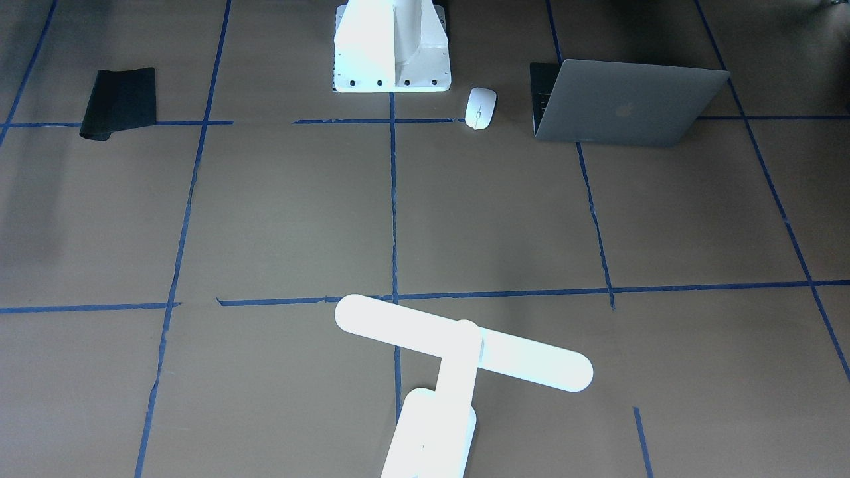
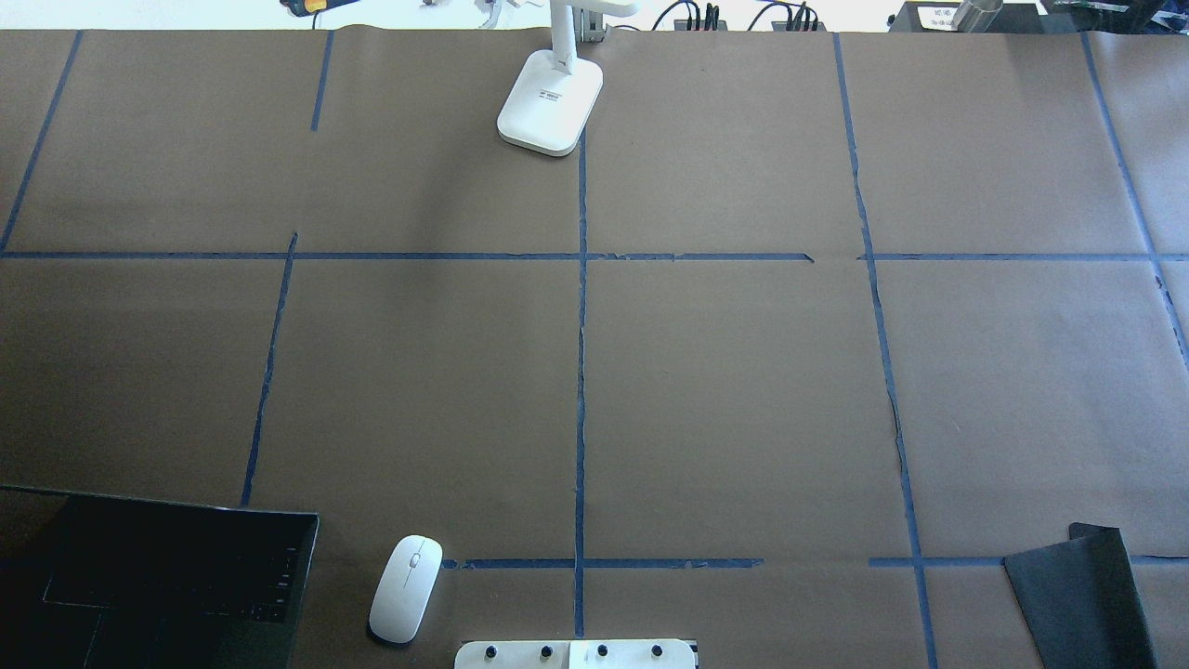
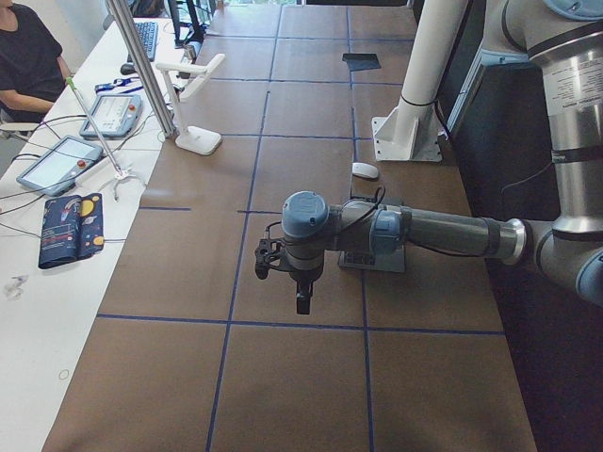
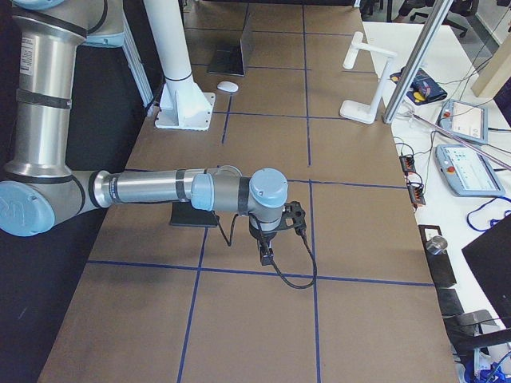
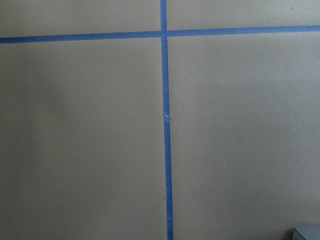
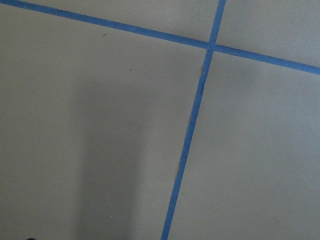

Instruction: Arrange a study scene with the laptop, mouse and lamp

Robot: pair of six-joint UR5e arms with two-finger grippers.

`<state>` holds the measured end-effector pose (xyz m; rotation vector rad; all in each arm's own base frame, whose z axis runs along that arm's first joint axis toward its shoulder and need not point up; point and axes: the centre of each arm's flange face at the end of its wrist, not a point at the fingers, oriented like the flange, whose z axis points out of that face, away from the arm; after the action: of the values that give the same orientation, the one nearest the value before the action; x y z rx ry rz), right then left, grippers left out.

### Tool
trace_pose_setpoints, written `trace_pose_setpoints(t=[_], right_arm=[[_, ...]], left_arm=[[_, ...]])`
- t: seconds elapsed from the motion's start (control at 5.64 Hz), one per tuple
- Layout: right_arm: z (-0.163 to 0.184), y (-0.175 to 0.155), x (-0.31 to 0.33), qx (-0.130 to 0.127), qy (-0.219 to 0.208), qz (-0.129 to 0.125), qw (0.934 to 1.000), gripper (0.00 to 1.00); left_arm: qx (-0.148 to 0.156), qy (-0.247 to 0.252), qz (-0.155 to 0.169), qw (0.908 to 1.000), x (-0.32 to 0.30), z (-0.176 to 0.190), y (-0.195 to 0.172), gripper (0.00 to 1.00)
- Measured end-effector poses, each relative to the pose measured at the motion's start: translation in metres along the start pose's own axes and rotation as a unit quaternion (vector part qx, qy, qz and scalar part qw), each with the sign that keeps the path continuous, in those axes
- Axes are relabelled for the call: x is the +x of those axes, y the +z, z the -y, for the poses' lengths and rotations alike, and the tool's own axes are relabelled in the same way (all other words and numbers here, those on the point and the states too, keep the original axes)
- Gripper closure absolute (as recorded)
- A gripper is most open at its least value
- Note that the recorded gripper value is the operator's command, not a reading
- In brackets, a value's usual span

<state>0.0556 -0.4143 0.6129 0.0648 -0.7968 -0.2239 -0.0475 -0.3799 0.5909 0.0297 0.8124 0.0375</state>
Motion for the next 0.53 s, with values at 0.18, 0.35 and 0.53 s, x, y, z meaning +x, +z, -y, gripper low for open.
trace_pose_setpoints(t=[0.18, 0.35, 0.53], right_arm=[[-0.001, 0.0, -0.002, 0.002, -0.002, 0.007, 1.0, 0.0], [-0.002, 0.0, -0.002, 0.003, -0.005, 0.012, 0.9999, 0.0], [-0.003, 0.0, -0.004, 0.004, -0.005, 0.02, 0.9998, 0.0]], left_arm=[[-0.002, 0.003, -0.029, 0.9996, 0.017, -0.004, 0.0, 0.0], [-0.019, -0.006, -0.052, 0.9984, 0.043, -0.012, 0.005, 0.0], [-0.037, -0.041, -0.06, 0.9967, 0.073, -0.021, 0.006, 0.0]])
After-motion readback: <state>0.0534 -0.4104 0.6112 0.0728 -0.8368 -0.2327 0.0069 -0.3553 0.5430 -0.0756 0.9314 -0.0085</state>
